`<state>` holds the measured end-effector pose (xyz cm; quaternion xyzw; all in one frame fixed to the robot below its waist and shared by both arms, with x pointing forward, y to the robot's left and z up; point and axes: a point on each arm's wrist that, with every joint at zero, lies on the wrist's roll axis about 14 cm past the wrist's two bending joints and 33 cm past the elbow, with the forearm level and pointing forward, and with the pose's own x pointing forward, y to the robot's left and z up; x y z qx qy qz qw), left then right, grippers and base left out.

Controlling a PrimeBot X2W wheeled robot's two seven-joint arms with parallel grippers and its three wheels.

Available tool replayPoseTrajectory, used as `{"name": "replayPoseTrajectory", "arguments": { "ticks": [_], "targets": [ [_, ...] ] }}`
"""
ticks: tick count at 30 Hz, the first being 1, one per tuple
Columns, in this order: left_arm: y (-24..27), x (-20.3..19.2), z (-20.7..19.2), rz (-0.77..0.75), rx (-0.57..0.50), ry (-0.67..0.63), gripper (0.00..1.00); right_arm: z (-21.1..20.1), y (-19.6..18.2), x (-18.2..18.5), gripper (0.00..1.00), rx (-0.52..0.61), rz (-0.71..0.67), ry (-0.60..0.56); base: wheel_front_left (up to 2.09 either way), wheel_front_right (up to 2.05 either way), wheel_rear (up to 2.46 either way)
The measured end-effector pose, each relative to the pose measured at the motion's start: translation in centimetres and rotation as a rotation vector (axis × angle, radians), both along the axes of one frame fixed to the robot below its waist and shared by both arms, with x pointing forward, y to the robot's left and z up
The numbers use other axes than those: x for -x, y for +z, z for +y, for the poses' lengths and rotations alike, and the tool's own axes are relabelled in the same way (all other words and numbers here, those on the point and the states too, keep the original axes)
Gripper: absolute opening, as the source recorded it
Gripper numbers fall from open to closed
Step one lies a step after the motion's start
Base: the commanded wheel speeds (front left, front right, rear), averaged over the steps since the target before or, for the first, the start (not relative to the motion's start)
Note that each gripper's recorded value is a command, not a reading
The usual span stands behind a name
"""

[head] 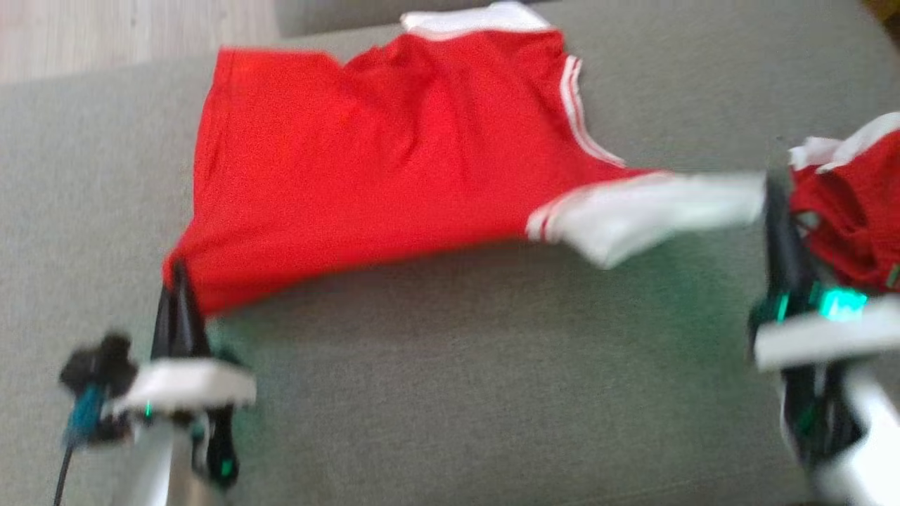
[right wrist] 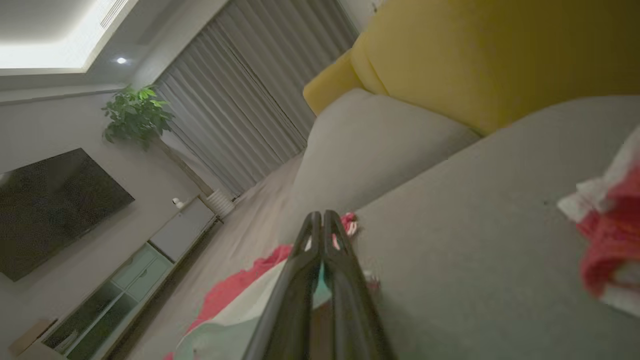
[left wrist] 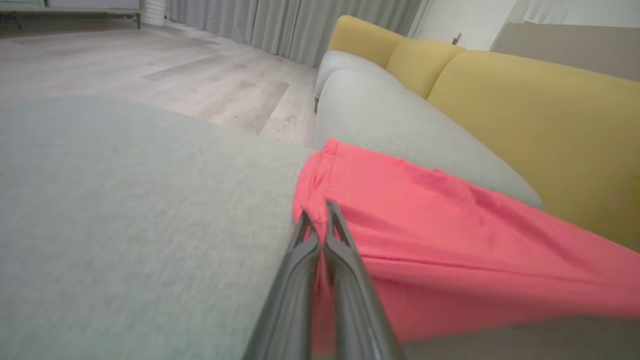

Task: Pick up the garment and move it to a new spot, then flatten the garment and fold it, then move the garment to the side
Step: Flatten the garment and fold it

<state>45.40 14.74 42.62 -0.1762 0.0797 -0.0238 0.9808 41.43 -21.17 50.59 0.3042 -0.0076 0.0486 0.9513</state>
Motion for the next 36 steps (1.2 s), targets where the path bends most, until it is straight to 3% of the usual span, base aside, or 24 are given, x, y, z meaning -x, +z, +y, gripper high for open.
{"name": "replayPoseTrajectory", "arguments": {
  "ticks": [3,7,16,24,36],
  "targets": [
    [-0.8,3.1,0.6,0.031,0.016,0.015,0.0,-0.1,-3.6,5.6,0.0,-0.038,0.121,-0.02,0.0,0.0,0.0],
    [-1.3,6.1,0.5,0.054,0.051,0.015,0.0,-0.4,-5.7,10.2,0.0,-0.061,0.193,-0.05,0.0,0.0,0.0],
    [-3.2,13.4,0.4,0.131,0.053,-0.011,0.0,-1.2,-6.6,15.7,0.0,-0.093,0.225,-0.104,0.0,0.0,0.0],
    [-2.5,13.1,-0.7,0.11,0.049,-0.034,0.0,0.5,-6.1,13.1,0.0,-0.142,0.224,-0.057,0.0,0.0,0.0],
    [-2.1,5.7,-2.7,0.101,0.006,-0.056,0.0,1.7,-5.6,3.1,0.0,-0.108,0.22,-0.013,0.0,0.0,0.0]
  ]
}}
